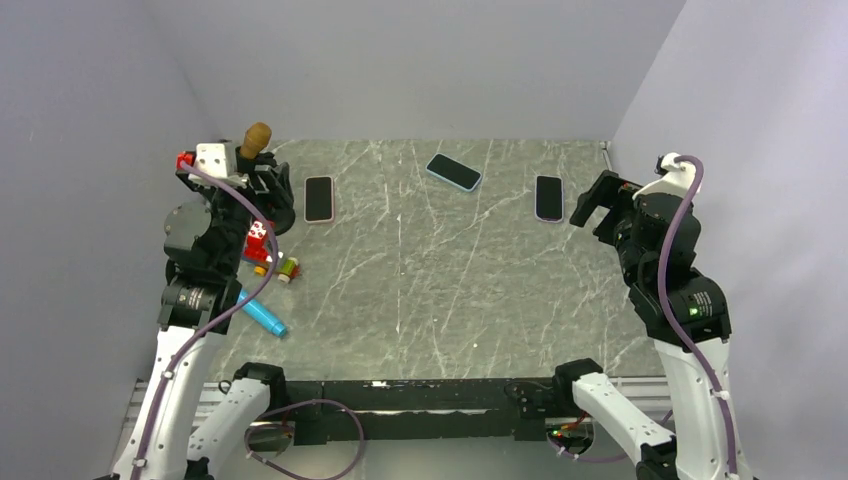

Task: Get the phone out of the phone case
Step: Pick up the phone at the center of the board.

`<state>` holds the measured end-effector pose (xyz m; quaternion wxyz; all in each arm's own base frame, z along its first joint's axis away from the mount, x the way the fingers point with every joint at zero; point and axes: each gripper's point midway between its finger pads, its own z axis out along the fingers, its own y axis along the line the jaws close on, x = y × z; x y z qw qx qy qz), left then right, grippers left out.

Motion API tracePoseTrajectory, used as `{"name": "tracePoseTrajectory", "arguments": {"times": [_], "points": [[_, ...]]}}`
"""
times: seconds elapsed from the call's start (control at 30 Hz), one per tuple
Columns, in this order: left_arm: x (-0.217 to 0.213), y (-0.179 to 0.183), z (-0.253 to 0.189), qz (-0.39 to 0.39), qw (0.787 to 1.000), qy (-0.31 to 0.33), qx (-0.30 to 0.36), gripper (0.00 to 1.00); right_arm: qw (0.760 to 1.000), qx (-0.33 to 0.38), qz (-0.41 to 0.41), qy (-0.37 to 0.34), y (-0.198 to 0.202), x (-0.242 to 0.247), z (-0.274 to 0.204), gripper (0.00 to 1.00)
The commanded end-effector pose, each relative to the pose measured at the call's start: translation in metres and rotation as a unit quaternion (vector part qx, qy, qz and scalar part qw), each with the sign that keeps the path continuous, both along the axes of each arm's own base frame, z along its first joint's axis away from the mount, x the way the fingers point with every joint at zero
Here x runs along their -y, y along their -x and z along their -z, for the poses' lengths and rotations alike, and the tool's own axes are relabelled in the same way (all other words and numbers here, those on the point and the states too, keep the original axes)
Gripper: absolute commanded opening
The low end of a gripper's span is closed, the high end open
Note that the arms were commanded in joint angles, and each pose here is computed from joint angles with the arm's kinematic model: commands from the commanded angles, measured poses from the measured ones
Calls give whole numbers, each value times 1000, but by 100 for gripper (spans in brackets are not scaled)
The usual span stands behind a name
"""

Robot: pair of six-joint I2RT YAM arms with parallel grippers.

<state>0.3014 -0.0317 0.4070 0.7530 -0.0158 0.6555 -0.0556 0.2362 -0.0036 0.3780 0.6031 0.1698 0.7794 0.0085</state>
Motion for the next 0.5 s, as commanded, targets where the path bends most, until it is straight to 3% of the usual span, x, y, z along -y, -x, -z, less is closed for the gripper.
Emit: {"name": "tracePoseTrajectory", "arguments": {"times": [0.0, 0.47], "points": [[9, 4, -17, 24, 999, -13, 37, 99, 1000, 0, 23, -11, -2, 5, 4, 100], [67, -3, 11, 156, 987, 25, 15, 99, 997, -77, 25, -16, -64, -14, 83, 100]]}}
